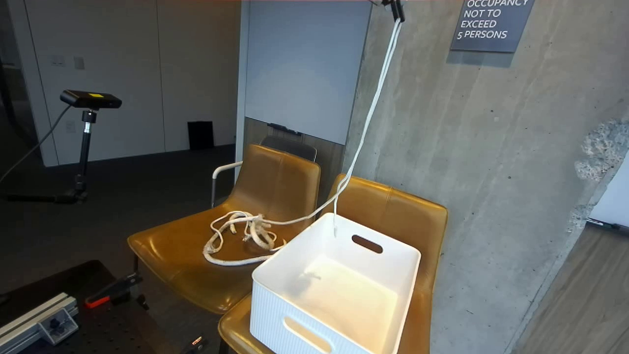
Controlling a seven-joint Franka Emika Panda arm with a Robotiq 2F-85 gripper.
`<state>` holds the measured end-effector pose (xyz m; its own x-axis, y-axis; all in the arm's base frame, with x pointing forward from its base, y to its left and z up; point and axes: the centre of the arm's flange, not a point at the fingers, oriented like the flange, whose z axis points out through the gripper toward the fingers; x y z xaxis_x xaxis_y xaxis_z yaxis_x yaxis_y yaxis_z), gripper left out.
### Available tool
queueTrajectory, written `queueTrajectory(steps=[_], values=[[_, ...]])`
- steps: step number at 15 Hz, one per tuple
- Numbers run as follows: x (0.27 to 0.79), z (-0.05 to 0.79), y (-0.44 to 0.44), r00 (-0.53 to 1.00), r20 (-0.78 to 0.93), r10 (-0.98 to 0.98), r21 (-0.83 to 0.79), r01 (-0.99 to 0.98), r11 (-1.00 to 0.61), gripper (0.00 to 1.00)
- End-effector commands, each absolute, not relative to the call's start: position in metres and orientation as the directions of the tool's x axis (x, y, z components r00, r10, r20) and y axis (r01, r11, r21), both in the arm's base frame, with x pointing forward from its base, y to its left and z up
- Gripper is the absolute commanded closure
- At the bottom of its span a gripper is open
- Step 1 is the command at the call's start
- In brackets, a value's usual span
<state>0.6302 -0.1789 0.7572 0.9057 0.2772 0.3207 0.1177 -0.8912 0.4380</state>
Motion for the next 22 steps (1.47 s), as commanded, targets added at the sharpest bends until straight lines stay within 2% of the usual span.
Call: queueTrajectory(steps=[1, 7, 11, 17, 22], values=[[0.611, 0.672, -0.159, 0.927, 0.224, 0.300, 0.350, 0.211, -0.913, 0.99], [0.593, 0.564, -0.168, 0.958, 0.003, 0.288, 0.268, 0.277, -0.923, 0.99], [0.563, 0.507, -0.186, 0.963, -0.063, 0.263, 0.228, 0.270, -0.935, 0.99], [0.520, 0.432, -0.197, 0.963, 0.048, 0.267, 0.275, 0.244, -0.930, 0.99], [0.511, 0.382, -0.176, 0.943, 0.139, 0.302, 0.319, 0.246, -0.915, 0.99]])
